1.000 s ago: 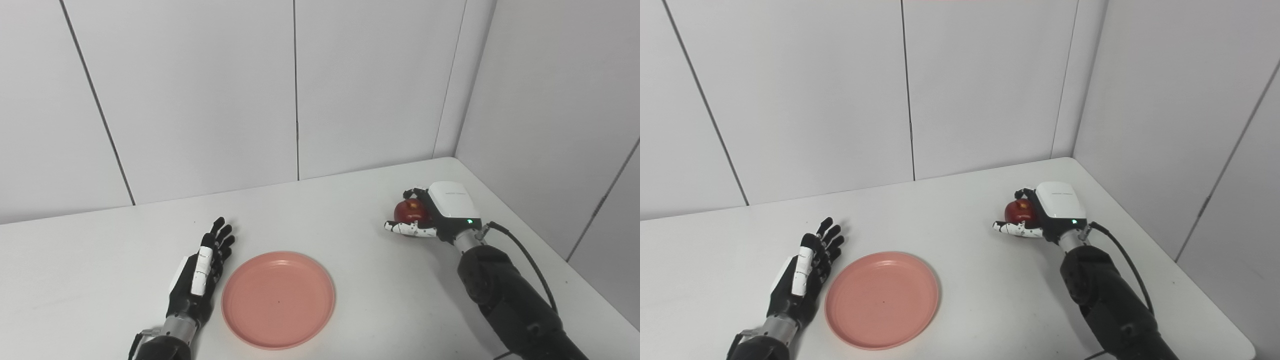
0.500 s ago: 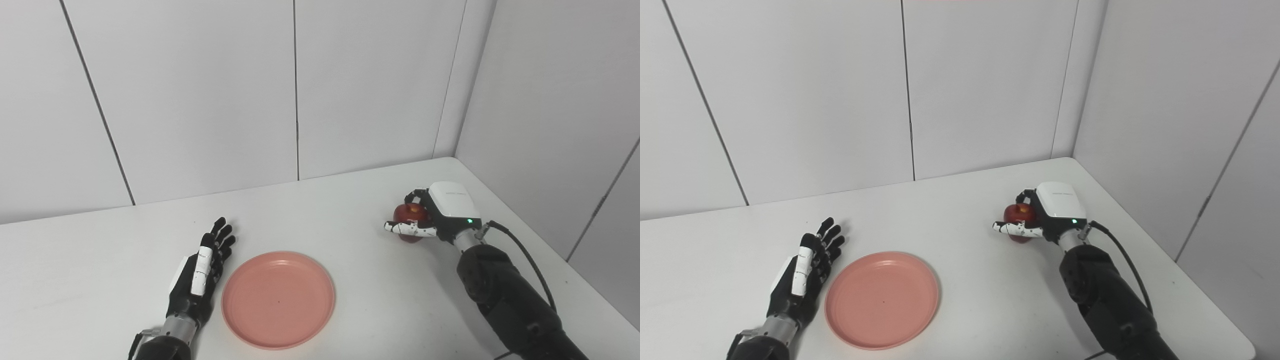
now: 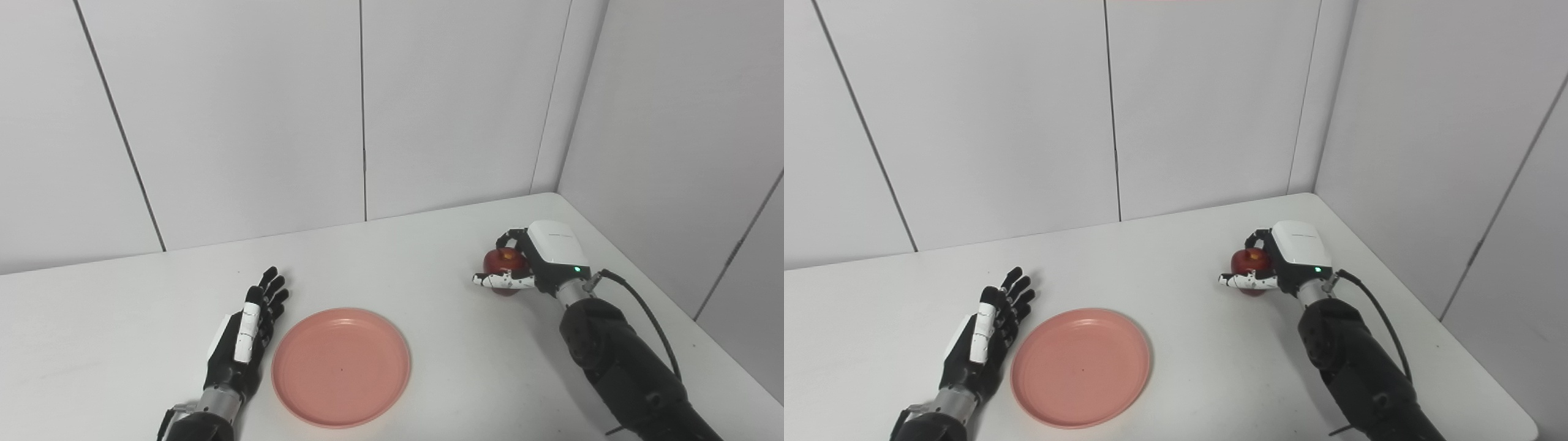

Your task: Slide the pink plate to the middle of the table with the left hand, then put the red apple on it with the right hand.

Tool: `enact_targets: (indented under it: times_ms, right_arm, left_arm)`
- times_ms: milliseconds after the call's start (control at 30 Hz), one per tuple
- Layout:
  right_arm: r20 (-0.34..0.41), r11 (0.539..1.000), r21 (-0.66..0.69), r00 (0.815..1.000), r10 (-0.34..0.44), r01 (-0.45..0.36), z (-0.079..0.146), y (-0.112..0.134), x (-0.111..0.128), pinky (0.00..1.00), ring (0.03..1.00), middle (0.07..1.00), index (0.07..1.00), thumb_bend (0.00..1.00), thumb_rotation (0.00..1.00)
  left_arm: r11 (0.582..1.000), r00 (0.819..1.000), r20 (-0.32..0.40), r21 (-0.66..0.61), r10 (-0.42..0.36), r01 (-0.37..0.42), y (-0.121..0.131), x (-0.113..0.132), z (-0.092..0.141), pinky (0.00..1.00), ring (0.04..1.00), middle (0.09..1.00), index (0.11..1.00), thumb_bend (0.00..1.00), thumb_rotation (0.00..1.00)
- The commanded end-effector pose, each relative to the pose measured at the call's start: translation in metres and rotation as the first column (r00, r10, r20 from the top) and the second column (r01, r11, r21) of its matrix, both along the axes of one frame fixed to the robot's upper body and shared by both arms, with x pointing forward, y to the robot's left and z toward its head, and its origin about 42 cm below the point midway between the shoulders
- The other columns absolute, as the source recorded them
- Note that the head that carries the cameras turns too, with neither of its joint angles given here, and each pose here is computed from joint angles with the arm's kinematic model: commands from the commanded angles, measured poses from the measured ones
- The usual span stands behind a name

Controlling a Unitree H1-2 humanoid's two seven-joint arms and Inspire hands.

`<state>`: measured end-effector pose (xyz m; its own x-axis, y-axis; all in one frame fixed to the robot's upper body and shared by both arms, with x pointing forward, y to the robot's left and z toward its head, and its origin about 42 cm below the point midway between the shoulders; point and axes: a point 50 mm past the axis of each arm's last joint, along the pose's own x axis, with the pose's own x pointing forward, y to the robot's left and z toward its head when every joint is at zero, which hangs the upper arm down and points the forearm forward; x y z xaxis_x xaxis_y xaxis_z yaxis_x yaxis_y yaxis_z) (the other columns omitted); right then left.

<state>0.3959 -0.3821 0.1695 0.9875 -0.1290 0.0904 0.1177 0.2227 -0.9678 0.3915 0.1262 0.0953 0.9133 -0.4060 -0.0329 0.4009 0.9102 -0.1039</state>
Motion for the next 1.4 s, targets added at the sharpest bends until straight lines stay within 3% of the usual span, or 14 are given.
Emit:
enact_targets:
  times_ms: [0,167,300,433,667,933,1367]
  right_arm:
    - [0.059,0.999,-0.028,0.998,0.023,-0.021,0.022,-0.003,0.009,0.18,0.241,0.341,0.597,0.55,0.50]
    - [0.092,0.998,-0.042,0.994,0.050,-0.047,0.031,0.002,0.008,0.18,0.241,0.339,0.586,0.56,0.54]
    - [0.138,0.995,-0.048,0.986,0.089,-0.083,0.043,0.009,0.009,0.14,0.196,0.288,0.569,0.57,0.51]
    - [0.171,0.991,-0.052,0.977,0.129,-0.122,0.056,0.020,0.010,0.12,0.177,0.271,0.555,0.58,0.57]
    - [0.239,0.977,-0.066,0.947,0.214,-0.204,0.081,0.048,0.008,0.11,0.167,0.263,0.572,0.58,0.56]
    - [0.261,0.956,-0.074,0.920,0.294,-0.284,0.104,0.082,-0.001,0.13,0.187,0.289,0.589,0.59,0.63]
    - [0.275,0.901,-0.072,0.860,0.431,-0.428,0.105,0.122,-0.010,0.14,0.208,0.315,0.557,0.58,0.56]
  left_arm:
    - [1.000,0.995,-0.098,0.021,0.005,-0.003,0.008,-0.015,-0.026,1.00,0.963,0.976,0.942,0.90,0.98]
    - [1.000,0.995,-0.101,0.022,0.005,-0.003,0.008,-0.015,-0.025,1.00,0.963,0.975,0.939,0.89,0.98]
    - [1.000,0.995,-0.103,0.021,0.003,-0.001,0.008,-0.015,-0.026,1.00,0.965,0.979,0.939,0.89,0.98]
    - [1.000,0.995,-0.103,0.020,0.005,-0.003,0.007,-0.015,-0.026,0.99,0.964,0.979,0.934,0.89,0.98]
    - [1.000,0.995,-0.101,0.021,0.005,-0.003,0.004,-0.016,-0.025,0.99,0.967,0.980,0.929,0.91,0.97]
    - [1.000,0.995,-0.097,0.021,-0.005,0.007,-0.002,-0.017,-0.027,0.99,0.972,0.985,0.931,0.93,0.97]
    - [1.000,0.996,-0.093,0.014,0.014,-0.012,-0.022,-0.020,-0.029,0.99,0.966,0.976,0.963,0.93,0.95]
